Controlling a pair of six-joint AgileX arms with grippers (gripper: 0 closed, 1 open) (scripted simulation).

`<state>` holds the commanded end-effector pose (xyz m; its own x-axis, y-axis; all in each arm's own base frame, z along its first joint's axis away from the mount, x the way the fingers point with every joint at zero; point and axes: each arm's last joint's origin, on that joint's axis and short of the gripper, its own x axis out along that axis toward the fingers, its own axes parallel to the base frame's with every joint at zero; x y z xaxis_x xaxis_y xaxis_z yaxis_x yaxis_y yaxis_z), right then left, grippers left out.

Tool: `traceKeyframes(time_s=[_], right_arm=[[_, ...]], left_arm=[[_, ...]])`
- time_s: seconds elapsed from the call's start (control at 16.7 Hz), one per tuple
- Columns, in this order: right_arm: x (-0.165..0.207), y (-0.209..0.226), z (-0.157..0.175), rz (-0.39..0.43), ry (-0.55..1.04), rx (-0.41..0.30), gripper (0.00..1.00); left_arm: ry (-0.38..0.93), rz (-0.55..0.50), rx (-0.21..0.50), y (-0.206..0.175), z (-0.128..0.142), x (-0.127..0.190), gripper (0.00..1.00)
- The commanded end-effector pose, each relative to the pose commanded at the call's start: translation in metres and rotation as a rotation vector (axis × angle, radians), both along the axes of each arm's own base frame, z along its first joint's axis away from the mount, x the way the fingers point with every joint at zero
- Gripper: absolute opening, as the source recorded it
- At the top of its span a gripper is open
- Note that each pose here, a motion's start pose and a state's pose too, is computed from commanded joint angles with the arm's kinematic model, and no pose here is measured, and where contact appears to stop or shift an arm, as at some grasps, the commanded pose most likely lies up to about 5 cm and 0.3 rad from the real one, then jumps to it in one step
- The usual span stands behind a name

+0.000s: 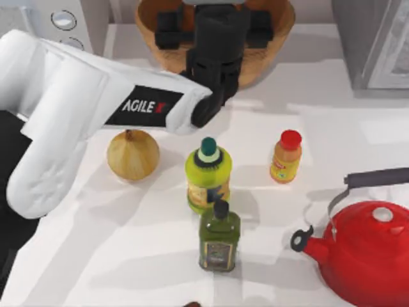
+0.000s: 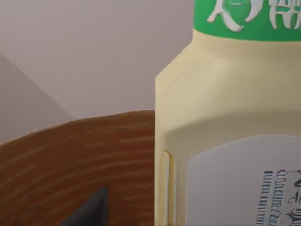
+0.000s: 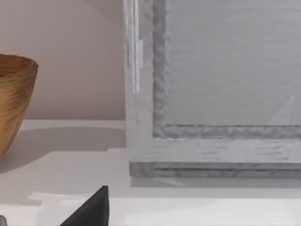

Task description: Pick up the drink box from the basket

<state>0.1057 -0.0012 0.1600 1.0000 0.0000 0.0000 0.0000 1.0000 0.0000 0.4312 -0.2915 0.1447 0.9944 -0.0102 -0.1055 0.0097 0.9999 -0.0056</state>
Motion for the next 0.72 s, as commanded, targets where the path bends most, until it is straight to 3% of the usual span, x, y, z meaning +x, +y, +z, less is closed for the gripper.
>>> traceKeyframes(time_s=[0.42,0.72], right_arm=[[0.0,0.0,0.0,0.0,0.0,0.0,1.0],[0.0,0.0,0.0,0.0,0.0,0.0,1.0]], left_arm=[[0.003,0.001,0.001,0.002,0.0,0.004,1.0],[-0.005,0.0,-0.003,-0.002,-0.002,0.036,1.0]])
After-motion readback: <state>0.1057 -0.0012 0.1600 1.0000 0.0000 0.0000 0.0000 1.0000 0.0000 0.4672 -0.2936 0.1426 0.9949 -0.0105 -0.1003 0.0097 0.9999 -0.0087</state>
